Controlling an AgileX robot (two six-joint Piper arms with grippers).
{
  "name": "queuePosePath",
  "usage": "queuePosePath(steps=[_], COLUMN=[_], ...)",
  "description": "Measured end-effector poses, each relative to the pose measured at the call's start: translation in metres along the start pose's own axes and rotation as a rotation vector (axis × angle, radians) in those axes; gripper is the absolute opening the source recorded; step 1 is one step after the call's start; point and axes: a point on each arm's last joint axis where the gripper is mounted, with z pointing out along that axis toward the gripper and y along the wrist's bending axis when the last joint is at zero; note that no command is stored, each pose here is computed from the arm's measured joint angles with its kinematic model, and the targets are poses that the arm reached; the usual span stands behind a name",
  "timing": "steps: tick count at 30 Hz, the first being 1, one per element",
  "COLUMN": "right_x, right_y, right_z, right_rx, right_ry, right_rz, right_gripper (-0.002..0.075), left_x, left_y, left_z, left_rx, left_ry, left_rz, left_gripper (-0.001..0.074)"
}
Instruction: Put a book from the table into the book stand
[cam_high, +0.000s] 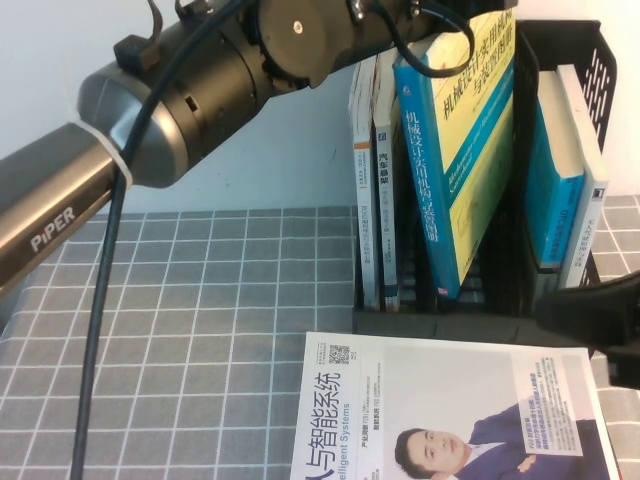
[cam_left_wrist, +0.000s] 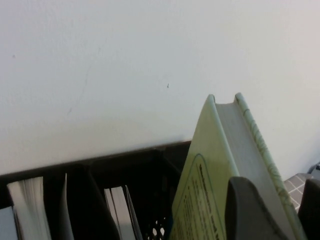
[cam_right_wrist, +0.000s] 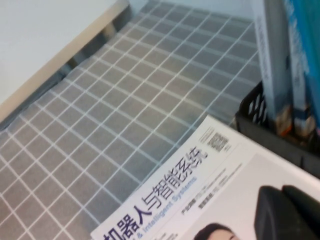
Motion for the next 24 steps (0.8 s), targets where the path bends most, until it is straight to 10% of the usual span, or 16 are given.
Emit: queuePosePath(steps=[12, 24], right_x=[0.013, 0.022], right_y=[-0.032, -0.039], right_z=[0.066, 0.119], right_rx=[-0.115, -0.266], right_ry=[0.051, 0.034], right_rz=[0.095, 0.132], right_gripper=[-0.0003, -0.0003], left_x=[0.010, -0.041], left_y=[0.003, -0.009], left_z=[0.011, -0.036], left_rx=[-0.006, 0.009], left_ry=[0.002, -0.087], left_rz=[-0.001, 0.194], left_gripper=[0.0505, 0.0048])
